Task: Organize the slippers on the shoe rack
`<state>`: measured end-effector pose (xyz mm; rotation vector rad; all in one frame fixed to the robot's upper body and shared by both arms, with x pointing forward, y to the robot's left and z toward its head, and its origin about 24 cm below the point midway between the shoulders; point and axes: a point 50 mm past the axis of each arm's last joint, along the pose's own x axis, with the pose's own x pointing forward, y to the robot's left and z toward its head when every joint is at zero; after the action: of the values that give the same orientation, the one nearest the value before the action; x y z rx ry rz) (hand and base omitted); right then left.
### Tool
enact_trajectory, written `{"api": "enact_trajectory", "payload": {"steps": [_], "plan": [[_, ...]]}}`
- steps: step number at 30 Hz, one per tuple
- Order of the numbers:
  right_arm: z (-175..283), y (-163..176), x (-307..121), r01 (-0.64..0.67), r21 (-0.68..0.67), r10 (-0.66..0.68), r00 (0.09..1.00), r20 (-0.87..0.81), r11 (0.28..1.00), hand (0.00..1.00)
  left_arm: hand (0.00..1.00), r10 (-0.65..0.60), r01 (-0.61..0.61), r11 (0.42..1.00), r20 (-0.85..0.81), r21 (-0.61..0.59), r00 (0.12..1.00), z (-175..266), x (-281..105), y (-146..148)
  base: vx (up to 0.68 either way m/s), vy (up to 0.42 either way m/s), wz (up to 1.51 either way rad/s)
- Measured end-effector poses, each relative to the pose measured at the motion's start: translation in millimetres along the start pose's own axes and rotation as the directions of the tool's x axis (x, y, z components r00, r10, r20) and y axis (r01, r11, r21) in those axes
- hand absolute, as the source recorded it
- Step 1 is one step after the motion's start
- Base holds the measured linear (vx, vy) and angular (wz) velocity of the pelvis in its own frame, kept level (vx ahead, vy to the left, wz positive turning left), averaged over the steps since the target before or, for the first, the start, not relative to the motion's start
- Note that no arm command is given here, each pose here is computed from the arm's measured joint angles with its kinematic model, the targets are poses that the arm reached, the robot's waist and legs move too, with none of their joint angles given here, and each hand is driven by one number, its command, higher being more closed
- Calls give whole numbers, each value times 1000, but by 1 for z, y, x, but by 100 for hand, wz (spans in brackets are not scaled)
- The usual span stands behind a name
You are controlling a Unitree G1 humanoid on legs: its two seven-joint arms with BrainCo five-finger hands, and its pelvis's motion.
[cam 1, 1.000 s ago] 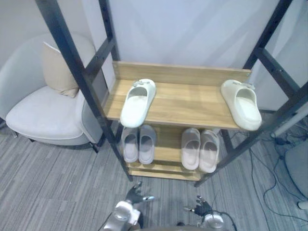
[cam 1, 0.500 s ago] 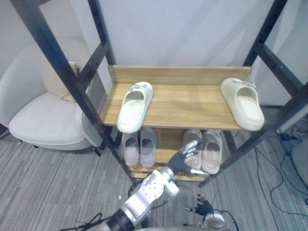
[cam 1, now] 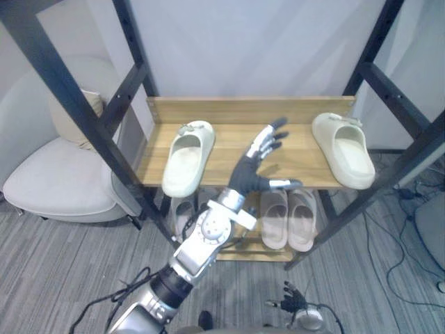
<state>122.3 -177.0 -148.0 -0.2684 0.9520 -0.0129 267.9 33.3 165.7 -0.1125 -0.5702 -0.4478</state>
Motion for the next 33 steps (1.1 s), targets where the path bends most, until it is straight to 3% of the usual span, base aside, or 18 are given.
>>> {"api": "enact_trajectory", "payload": {"steps": [6,14,25,33], "plan": [[-1,-1,0,-7,4,7,1000,-2,1000,0,0,108,-116,988,74,106,991,15,18,36,-30,7,-2],[4,-5,0,-14,2,13,1000,22,1000,0,0,269,-246,918,-33,311,963,-2,12,109,0,0,0],[5,-5,0,-32,0,32,999,20,999,0,0,362,-288,803,-43,521,931,11,10,166,-1,2,0],[13,-3,0,-47,4,46,997,54,999,0,0,393,-283,716,-34,638,919,20,7,186,2,5,-2]]}}
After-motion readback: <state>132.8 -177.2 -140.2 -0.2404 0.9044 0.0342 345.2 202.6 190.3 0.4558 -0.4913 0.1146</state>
